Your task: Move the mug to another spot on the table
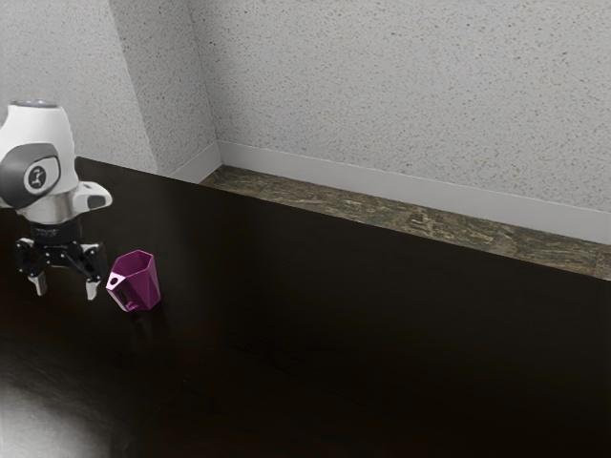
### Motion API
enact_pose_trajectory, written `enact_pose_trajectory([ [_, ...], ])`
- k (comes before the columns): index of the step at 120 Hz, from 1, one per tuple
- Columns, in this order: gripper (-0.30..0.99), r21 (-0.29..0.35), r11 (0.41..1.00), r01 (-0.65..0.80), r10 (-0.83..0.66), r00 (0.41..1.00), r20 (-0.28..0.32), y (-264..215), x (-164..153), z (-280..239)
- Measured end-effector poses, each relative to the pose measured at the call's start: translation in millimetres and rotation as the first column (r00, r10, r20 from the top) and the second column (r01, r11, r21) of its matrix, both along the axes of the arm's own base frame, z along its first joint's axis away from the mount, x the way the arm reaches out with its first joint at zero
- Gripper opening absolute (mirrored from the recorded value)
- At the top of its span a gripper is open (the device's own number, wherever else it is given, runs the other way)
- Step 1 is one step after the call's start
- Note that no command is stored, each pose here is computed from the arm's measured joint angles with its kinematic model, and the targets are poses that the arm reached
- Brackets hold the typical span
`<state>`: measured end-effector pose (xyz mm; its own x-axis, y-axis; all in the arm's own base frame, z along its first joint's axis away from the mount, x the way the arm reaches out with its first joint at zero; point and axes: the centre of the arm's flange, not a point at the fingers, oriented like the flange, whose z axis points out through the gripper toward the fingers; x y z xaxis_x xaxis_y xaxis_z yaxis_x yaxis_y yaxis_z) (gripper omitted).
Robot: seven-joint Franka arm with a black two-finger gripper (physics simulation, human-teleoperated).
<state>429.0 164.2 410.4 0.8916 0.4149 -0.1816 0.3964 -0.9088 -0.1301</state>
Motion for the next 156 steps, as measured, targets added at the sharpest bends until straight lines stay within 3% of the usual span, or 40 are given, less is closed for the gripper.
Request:
enact_pose_trajectory([
  [32, 0.66, 0.024, 0.990, 0.136, -0.138, 0.983, 0.121, 26.6, 24.6, -35.8],
  [59, 0.66, 0.030, 0.977, 0.210, -0.212, 0.961, 0.176, 48.5, 33.6, -55.4],
  [95, 0.66, 0.040, 0.960, 0.279, -0.281, 0.939, 0.200, 74.1, 38.5, -72.1],
  [116, 0.66, 0.034, 0.934, 0.356, -0.355, 0.913, 0.202, 58.2, 56.0, -89.2],
  [156, 0.66, 0.017, 0.929, 0.370, -0.363, 0.902, 0.234, 66.8, 72.2, -103.7],
])
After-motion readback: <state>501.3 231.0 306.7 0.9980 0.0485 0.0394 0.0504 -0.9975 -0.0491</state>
